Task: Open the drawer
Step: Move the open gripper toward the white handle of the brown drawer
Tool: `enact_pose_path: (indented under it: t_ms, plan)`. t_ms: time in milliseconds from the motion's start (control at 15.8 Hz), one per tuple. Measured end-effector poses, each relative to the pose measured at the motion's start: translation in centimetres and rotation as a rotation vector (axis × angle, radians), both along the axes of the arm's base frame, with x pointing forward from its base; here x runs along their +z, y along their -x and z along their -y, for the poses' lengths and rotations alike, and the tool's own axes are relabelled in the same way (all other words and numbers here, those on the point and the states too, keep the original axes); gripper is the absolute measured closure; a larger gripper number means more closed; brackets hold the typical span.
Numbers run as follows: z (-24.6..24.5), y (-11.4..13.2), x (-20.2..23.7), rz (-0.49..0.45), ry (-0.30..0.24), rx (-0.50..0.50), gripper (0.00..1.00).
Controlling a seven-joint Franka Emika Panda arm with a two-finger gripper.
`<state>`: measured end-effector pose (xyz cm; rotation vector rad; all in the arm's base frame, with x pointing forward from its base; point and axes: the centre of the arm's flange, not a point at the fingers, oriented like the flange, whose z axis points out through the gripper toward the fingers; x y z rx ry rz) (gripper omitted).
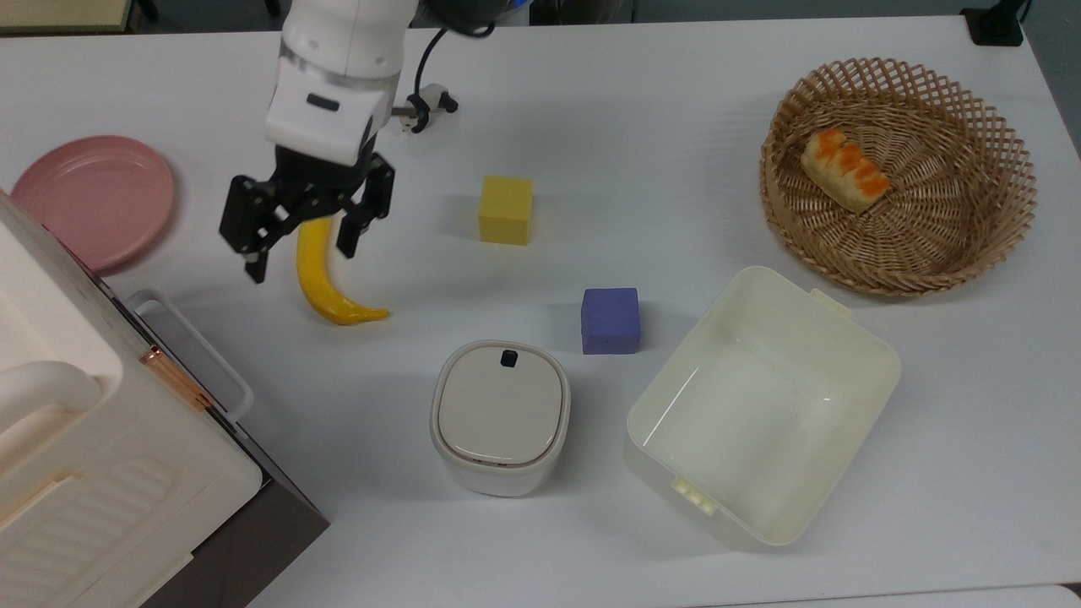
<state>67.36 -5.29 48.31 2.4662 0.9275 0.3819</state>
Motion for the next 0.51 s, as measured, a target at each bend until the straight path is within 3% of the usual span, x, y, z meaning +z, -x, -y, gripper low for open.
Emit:
enact_pose_path:
  t_ms: [508]
  plan:
    - [4.7, -2.3, -6.8, 0.105, 0.092, -0.008, 0.07]
